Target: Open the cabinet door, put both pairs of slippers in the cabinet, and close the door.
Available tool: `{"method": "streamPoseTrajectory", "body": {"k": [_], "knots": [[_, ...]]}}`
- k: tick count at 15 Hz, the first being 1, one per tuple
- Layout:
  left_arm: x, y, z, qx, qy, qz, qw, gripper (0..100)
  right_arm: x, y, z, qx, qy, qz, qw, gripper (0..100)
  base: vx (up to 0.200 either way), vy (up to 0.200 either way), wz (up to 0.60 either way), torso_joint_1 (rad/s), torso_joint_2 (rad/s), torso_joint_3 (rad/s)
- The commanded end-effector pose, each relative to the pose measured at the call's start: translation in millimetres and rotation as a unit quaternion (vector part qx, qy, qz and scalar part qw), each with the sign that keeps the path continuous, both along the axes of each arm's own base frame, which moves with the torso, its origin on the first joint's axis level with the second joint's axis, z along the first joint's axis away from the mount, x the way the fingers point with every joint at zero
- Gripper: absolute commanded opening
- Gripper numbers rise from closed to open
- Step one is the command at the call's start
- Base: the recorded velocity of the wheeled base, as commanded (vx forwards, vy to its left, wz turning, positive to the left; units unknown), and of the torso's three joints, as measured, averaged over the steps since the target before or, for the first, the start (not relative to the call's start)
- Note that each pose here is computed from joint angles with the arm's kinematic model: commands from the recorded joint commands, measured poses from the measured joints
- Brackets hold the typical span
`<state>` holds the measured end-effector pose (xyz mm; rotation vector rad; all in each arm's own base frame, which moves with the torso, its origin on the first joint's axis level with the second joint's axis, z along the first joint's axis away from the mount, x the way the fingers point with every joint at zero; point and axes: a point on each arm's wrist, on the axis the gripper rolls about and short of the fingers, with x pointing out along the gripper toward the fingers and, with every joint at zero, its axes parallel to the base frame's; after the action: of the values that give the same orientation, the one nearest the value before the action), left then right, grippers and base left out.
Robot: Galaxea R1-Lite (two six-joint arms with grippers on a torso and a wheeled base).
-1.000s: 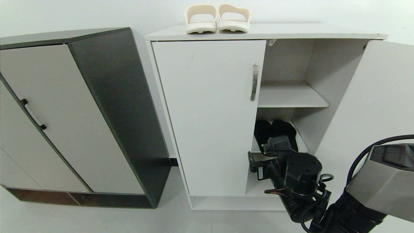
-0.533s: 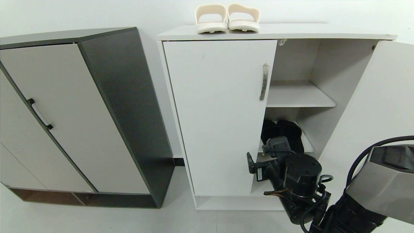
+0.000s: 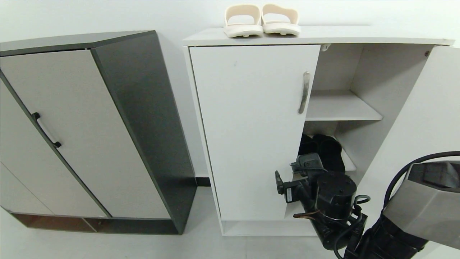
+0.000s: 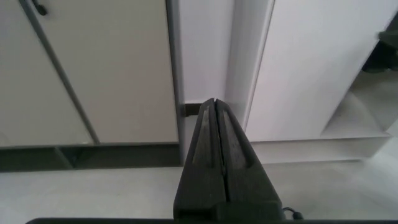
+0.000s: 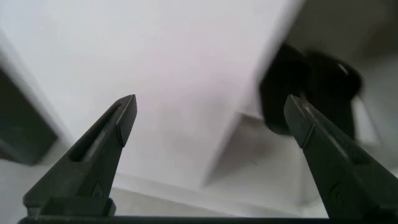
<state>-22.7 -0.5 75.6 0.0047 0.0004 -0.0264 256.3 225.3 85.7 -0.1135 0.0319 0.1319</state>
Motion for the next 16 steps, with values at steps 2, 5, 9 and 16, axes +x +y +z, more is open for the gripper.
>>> {"method": "streamPoseTrajectory", "body": {"k": [2, 5, 9, 16], "knots": [[0.1, 0.0, 0.1, 0.000, 0.001, -0.001, 1.0000, 0, -0.6, 1.3, -1.1, -0.001, 0.001, 0.002, 1.000, 100, 0.000, 0.000, 0.00, 0.000, 0.00, 0.000], [0.1, 0.0, 0.1, 0.000, 0.001, 0.000, 1.0000, 0, -0.7, 1.9, -1.3, -0.001, 0.001, 0.003, 1.000, 100, 0.000, 0.000, 0.00, 0.000, 0.00, 0.000], [0.0, 0.0, 0.0, 0.000, 0.000, 0.000, 1.0000, 0, -3.1, 4.0, -0.3, 0.003, -0.002, 0.008, 1.000, 100, 0.000, 0.000, 0.00, 0.003, -0.12, -0.164], [0.1, 0.0, 0.1, 0.000, 0.001, 0.000, 1.0000, 0, -25.9, 11.1, 20.8, 0.024, -0.023, 0.059, 0.998, 100, 0.000, 0.000, 0.00, 0.071, -0.45, -0.353]]}}
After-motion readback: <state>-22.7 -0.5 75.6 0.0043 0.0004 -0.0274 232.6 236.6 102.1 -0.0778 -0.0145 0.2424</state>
